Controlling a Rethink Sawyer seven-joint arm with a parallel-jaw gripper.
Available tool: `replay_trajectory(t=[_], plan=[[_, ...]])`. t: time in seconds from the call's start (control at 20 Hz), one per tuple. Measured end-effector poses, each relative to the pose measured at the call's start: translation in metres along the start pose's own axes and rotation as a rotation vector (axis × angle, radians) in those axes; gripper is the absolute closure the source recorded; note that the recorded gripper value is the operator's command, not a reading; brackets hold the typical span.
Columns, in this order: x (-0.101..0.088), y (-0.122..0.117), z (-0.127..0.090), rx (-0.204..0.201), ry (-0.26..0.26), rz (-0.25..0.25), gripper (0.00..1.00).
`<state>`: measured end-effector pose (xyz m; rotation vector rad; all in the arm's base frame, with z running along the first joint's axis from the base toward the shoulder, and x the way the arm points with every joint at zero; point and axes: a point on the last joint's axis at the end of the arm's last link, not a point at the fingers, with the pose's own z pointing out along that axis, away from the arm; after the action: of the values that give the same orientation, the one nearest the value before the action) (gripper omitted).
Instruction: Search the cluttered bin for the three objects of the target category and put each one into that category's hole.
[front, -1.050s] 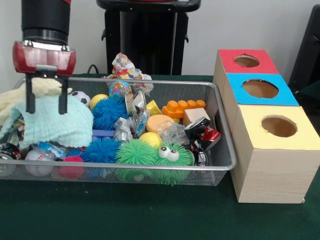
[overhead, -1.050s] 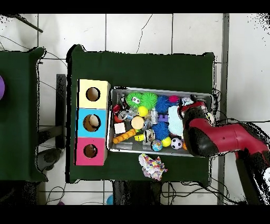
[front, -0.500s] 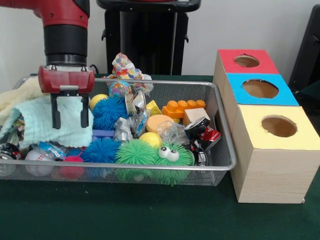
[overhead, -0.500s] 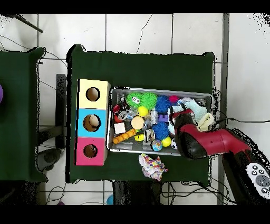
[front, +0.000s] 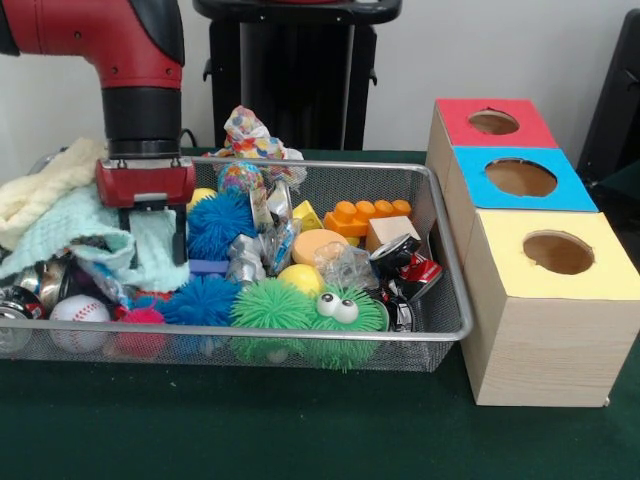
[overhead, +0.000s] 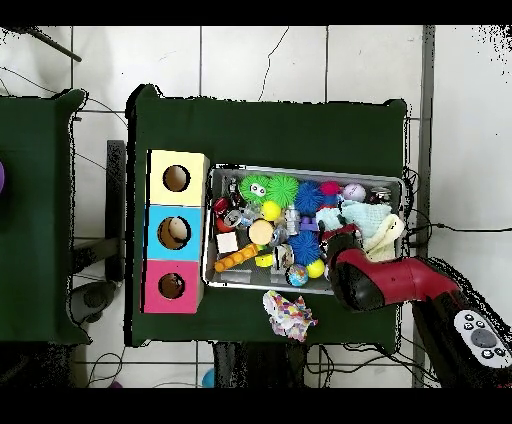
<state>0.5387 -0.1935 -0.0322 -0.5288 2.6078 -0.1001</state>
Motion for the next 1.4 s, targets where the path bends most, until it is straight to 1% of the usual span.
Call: replay_trajectory(t=[0.1, 0.15, 0.2, 0.4, 0.6, 0.9, 1.1, 1.2, 1.25, 1.35, 1.4], plan=[[0.006, 0.003, 0.003, -0.007, 0.009, 0.007, 0.0], [0.008, 0.004, 0.006, -0.01, 0.001, 0.012, 0.0], [0.006, 0.003, 0.006, -0.005, -0.019, 0.013, 1.0], [0.006, 0.004, 0.008, -0.006, -0.031, 0.017, 1.0], [0.01, 0.007, 0.01, -0.011, -0.027, 0.021, 1.0], [0.008, 0.005, 0.006, -0.006, -0.027, 0.027, 1.0], [0.008, 0.009, -0.007, -0.014, -0.017, 0.063, 1.0], [0.006, 0.015, -0.016, -0.023, -0.01, 0.086, 1.0], [0.003, 0.025, -0.028, -0.037, 0.002, 0.115, 1.0], [0.001, 0.034, -0.035, -0.049, 0.011, 0.131, 1.0], [-0.002, 0.05, -0.045, -0.068, 0.027, 0.156, 1.0]])
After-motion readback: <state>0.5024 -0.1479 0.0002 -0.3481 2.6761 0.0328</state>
